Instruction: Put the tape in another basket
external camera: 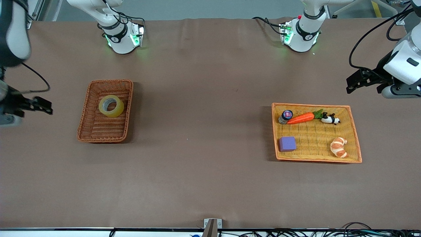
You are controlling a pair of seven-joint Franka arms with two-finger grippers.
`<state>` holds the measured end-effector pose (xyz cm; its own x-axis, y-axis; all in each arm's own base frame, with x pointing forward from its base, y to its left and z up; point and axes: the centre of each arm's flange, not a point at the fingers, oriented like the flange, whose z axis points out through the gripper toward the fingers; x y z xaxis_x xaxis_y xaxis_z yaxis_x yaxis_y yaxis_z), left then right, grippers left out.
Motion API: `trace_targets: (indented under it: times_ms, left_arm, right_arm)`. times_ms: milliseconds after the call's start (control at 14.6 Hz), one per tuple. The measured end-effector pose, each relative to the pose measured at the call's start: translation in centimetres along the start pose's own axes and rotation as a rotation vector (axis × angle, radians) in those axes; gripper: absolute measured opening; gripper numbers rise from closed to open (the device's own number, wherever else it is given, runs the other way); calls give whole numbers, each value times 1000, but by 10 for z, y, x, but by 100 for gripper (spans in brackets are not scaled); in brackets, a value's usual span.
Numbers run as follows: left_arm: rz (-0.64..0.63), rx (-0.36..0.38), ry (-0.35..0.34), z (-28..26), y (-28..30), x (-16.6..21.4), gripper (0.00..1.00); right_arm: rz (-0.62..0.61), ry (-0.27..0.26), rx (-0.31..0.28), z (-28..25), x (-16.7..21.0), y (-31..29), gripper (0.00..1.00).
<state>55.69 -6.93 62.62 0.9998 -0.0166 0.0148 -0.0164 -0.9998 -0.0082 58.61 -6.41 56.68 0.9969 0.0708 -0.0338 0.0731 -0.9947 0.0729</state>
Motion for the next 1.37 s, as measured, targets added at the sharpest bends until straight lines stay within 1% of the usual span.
trace_targets:
  times_ms: [137,275,412,686,824,961,1029,1373]
  left_arm:
    - [0,0,0,0,0,0,100]
    - [0,0,0,0,0,0,100]
    - [0,0,-1,0,0,0,100]
    - [0,0,-2,0,0,0,100]
    - [1,0,-2,0,0,0,100]
    - [1,0,-2,0,0,0,100]
    - [1,0,-2,0,0,0,100]
    - [3,0,-2,0,2,0,100]
  right_arm:
    - [36,7,13,-32,-10,-2,100]
    - [46,15,24,-43,-15,-3,100]
    - [46,14,25,-43,-15,-3,100]
    - [41,37,24,-53,-13,-4,100]
    - [40,36,33,-52,-12,-6,100]
    - [41,29,65,-46,-10,-8,100]
    - [44,23,71,-43,-9,-8,100]
    - [48,17,75,-38,-7,-6,100]
